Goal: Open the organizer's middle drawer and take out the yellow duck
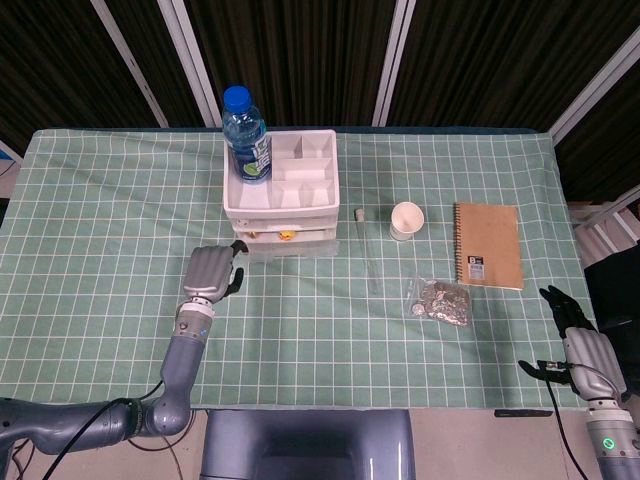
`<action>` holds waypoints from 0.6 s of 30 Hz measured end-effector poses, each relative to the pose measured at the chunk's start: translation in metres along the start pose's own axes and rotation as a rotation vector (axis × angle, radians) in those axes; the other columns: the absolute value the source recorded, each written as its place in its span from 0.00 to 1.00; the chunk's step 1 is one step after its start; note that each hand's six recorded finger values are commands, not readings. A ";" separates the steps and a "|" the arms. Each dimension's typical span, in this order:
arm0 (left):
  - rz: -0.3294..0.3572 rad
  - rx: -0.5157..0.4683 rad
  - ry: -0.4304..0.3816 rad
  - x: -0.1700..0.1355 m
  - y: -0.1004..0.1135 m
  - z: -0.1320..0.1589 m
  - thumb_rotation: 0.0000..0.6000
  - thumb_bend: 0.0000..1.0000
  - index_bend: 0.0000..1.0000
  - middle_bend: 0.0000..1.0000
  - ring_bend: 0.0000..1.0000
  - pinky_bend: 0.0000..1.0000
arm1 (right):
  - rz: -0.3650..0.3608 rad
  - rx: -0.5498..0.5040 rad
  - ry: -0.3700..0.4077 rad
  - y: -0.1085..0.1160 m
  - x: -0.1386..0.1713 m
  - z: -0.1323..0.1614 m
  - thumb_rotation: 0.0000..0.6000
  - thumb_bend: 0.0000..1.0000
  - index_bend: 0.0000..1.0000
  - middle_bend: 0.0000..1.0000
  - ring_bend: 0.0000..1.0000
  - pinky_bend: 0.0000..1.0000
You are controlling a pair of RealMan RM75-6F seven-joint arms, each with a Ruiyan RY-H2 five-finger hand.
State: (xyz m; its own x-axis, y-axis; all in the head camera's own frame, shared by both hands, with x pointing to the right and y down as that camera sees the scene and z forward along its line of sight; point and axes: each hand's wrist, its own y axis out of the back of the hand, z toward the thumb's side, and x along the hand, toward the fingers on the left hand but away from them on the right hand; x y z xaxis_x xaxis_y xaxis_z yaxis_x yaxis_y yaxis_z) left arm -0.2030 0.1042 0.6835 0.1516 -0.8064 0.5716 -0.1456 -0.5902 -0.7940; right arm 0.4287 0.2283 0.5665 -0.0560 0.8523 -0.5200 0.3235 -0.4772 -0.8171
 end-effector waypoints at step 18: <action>-0.042 0.013 -0.015 -0.018 -0.005 -0.004 1.00 0.47 0.39 0.99 1.00 1.00 | 0.001 -0.004 -0.004 0.000 0.000 0.000 1.00 0.08 0.00 0.00 0.00 0.23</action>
State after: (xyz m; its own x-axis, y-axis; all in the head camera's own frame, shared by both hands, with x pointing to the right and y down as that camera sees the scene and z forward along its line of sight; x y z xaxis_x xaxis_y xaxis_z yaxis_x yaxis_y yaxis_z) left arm -0.2088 0.1212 0.6781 0.1716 -0.7801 0.6017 -0.1257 -0.6231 -0.7720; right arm 0.4290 0.2284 0.5667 -0.0591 0.8510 -0.5218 0.3272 -0.4773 -0.8156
